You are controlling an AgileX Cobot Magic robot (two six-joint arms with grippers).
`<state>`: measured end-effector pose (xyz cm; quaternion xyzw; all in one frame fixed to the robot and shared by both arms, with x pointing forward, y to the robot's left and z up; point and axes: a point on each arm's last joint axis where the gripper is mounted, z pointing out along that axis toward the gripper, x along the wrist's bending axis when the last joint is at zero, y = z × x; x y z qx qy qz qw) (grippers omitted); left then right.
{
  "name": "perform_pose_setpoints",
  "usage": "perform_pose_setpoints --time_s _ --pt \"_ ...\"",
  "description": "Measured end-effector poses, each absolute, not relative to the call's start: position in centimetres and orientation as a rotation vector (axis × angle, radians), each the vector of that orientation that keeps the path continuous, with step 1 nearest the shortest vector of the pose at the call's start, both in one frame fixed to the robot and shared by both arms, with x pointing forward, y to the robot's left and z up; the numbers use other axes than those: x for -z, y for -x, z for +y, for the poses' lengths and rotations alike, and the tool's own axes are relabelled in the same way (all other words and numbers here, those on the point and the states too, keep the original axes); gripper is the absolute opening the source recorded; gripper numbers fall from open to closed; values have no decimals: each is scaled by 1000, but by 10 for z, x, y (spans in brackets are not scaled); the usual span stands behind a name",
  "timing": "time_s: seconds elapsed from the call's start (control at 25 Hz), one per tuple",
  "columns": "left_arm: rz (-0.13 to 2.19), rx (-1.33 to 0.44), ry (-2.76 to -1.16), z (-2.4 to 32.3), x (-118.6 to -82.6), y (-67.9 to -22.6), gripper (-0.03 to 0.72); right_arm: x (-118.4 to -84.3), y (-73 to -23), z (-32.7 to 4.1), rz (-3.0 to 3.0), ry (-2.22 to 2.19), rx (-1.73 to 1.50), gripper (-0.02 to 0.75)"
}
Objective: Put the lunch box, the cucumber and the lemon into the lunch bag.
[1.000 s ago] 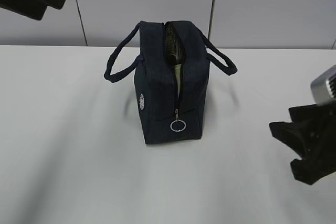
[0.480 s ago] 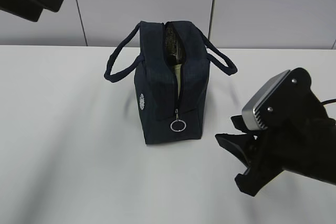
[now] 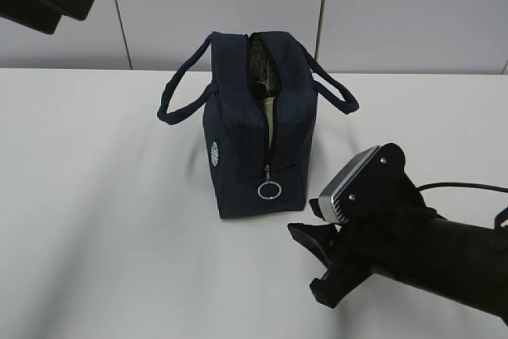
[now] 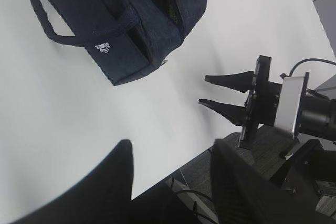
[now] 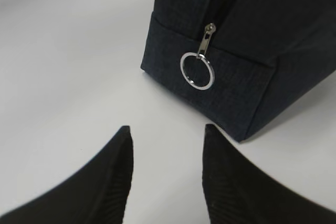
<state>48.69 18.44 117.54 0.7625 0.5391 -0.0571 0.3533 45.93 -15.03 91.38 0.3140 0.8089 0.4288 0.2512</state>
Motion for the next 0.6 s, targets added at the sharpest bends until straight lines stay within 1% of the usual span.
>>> perform_pose_setpoints --time_s 0.12,0.28,0.6 --pt "1394 148 -1972 184 -1175 -487 330 -907 -463 -147 2170 -841 -1215 329" --pt "1394 148 -1972 184 -1175 -487 330 -911 -466 -144 2111 -818 -1279 329" --pt "1394 147 -1972 184 -1175 -487 330 -902 -483 -135 2099 -844 -1276 329"
